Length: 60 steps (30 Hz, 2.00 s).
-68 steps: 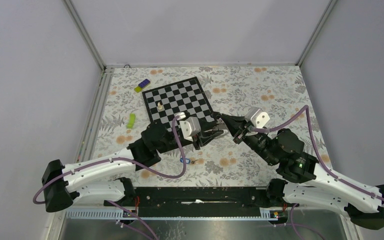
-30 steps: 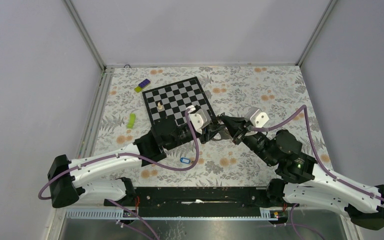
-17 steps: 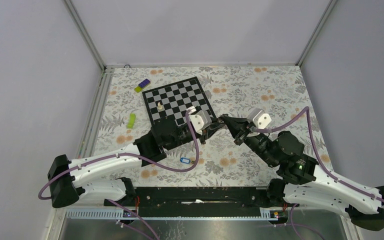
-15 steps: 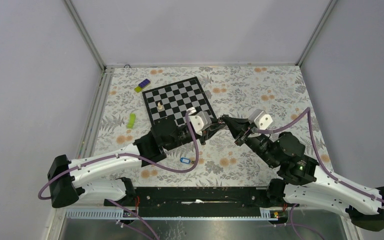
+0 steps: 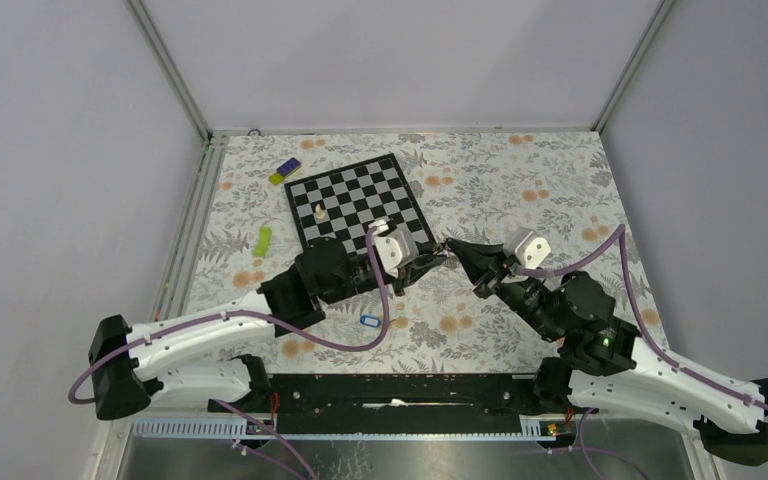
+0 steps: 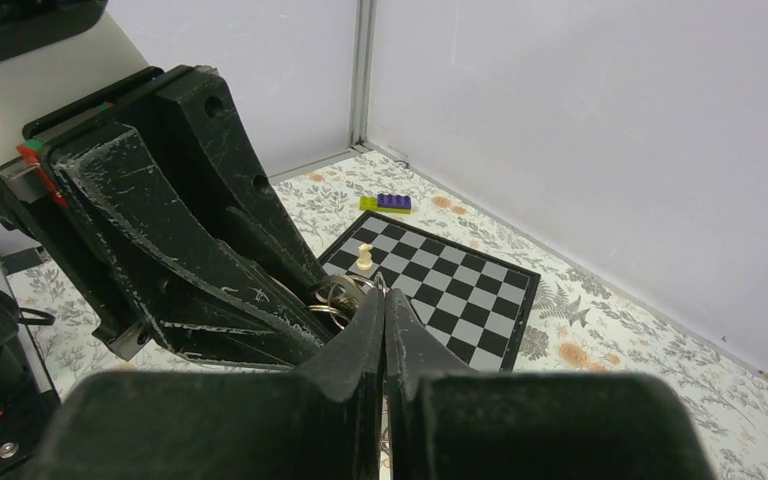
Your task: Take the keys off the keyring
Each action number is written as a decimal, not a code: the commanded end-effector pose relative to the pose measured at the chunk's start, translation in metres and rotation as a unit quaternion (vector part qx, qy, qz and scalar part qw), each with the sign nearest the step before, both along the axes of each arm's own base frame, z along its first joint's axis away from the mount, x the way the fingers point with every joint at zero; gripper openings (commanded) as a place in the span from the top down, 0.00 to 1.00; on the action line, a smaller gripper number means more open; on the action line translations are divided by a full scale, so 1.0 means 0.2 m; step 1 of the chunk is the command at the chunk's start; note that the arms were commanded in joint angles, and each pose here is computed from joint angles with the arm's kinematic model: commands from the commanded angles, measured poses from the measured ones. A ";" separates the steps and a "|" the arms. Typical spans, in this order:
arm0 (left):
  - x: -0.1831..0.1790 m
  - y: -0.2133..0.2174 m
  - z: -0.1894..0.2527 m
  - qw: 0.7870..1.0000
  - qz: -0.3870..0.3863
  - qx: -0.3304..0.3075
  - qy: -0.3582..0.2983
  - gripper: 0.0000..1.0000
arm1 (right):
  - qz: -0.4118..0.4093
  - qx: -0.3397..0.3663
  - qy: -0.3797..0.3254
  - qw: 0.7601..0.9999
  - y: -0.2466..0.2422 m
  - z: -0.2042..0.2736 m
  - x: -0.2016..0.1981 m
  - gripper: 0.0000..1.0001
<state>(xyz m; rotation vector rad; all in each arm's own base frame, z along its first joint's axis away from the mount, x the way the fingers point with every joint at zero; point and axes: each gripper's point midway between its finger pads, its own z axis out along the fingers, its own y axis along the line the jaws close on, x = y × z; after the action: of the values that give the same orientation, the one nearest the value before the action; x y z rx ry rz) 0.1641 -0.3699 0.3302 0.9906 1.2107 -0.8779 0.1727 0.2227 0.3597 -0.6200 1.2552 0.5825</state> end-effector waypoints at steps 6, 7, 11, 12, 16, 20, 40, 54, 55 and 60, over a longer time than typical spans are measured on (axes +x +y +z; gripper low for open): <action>-0.05 0.04 0.03 0.999 -0.015 -0.035 0.007 0.84 | -0.028 0.062 -0.036 0.997 -0.10 0.23 0.01 1.00; -0.05 0.04 0.02 0.999 -0.016 -0.038 0.011 0.84 | -0.026 0.060 -0.036 0.997 -0.10 0.23 0.00 1.00; -0.06 0.05 -0.02 0.998 -0.017 -0.050 0.019 0.79 | -0.020 0.048 -0.036 0.998 -0.09 0.24 0.00 1.00; -0.06 0.05 -0.02 0.998 -0.017 -0.054 0.022 0.77 | -0.017 0.045 -0.036 0.998 -0.08 0.24 -0.01 1.00; -0.07 0.06 -0.05 0.997 -0.016 -0.064 0.030 0.73 | -0.009 0.037 -0.033 0.999 -0.06 0.23 -0.01 1.00; -0.07 0.05 -0.05 0.997 -0.016 -0.065 0.030 0.74 | -0.003 0.032 -0.031 0.999 -0.04 0.22 -0.01 1.00; -0.09 0.07 0.01 0.998 -0.026 -0.050 0.011 1.00 | -0.030 0.036 -0.013 0.999 -0.07 0.14 0.03 1.00; -0.13 0.12 -0.16 0.965 -0.021 0.210 0.158 1.00 | -0.042 0.070 0.046 0.996 -0.13 -0.15 0.02 1.00; -0.15 0.13 -0.20 0.956 -0.020 0.232 0.180 1.00 | -0.037 0.076 0.052 0.995 -0.13 -0.18 0.01 1.00; -0.24 0.18 -0.32 0.915 -0.028 0.301 0.268 1.00 | -0.021 0.104 0.079 0.991 -0.13 -0.31 -0.02 1.00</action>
<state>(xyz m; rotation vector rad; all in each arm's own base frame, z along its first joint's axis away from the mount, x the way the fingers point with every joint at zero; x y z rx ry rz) 0.1424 -0.3607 0.2969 1.2488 1.7362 -0.8571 0.1719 0.2001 0.2902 -0.4944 1.3605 0.6178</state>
